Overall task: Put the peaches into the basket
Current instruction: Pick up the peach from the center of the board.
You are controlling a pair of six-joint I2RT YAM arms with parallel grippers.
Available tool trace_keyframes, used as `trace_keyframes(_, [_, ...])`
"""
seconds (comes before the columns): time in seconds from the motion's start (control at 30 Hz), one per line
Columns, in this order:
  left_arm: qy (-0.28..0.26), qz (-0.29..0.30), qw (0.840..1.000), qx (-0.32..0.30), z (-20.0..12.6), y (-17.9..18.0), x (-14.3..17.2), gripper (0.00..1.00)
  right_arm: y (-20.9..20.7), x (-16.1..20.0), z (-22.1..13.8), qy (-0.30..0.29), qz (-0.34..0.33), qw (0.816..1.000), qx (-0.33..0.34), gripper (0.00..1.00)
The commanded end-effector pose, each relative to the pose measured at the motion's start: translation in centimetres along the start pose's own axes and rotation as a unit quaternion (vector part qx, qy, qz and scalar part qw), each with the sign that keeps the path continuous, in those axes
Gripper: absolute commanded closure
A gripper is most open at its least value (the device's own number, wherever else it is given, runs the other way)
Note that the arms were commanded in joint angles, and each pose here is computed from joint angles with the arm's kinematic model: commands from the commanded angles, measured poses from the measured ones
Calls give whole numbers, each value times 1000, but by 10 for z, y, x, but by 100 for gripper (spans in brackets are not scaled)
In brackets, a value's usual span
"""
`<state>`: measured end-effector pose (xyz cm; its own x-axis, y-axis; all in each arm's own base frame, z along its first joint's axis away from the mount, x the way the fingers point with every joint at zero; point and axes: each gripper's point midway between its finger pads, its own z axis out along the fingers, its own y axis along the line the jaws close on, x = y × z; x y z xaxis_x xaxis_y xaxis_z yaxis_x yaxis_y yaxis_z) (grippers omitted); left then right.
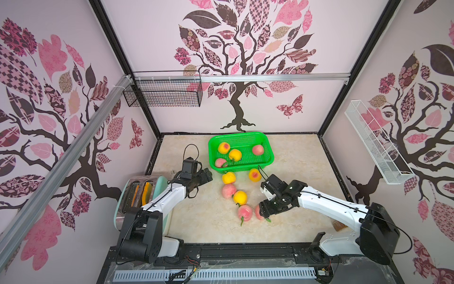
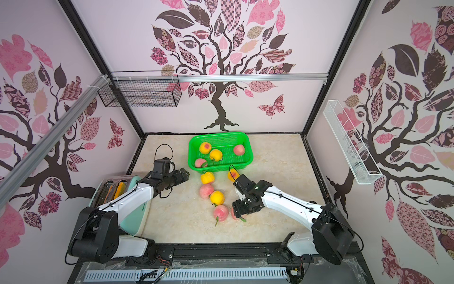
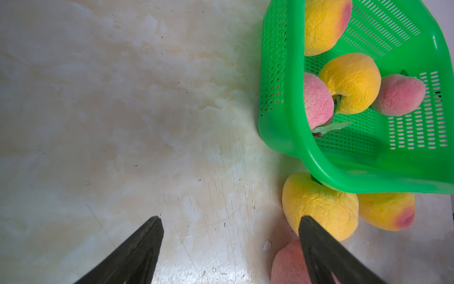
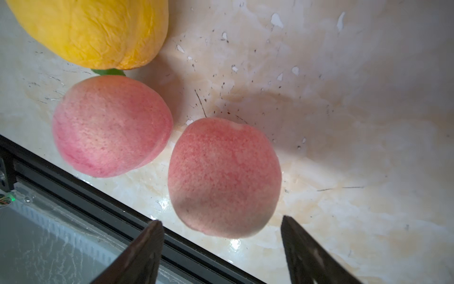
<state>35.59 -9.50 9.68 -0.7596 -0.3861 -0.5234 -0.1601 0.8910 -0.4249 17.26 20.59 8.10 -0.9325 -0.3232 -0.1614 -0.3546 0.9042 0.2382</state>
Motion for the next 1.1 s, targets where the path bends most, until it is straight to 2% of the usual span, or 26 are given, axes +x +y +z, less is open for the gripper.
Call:
trace_keyframes(0.0, [-13, 4, 1000, 8, -2, -5, -10, 10, -1, -11, -4, -21, 3, 1000, 17, 22])
trace_keyframes(0.17, [-14, 7, 1000, 6, -2, -5, -10, 10, -4, -13, 3, -14, 0, 999, 30, 22])
trace_keyframes(0.43, [-15, 9, 1000, 1, -2, -4, -12, 10, 10, -19, 9, -18, -3, 1000, 4, 21])
trace_keyframes(0.73, [-3, 8, 1000, 10, 2, -7, -9, 10, -4, -30, 17, -31, -14, 998, 54, 20])
trace_keyframes(1.07, [-8, -1, 1000, 13, 0, -4, -4, 10, 2, -41, 12, -42, -27, 997, 53, 17])
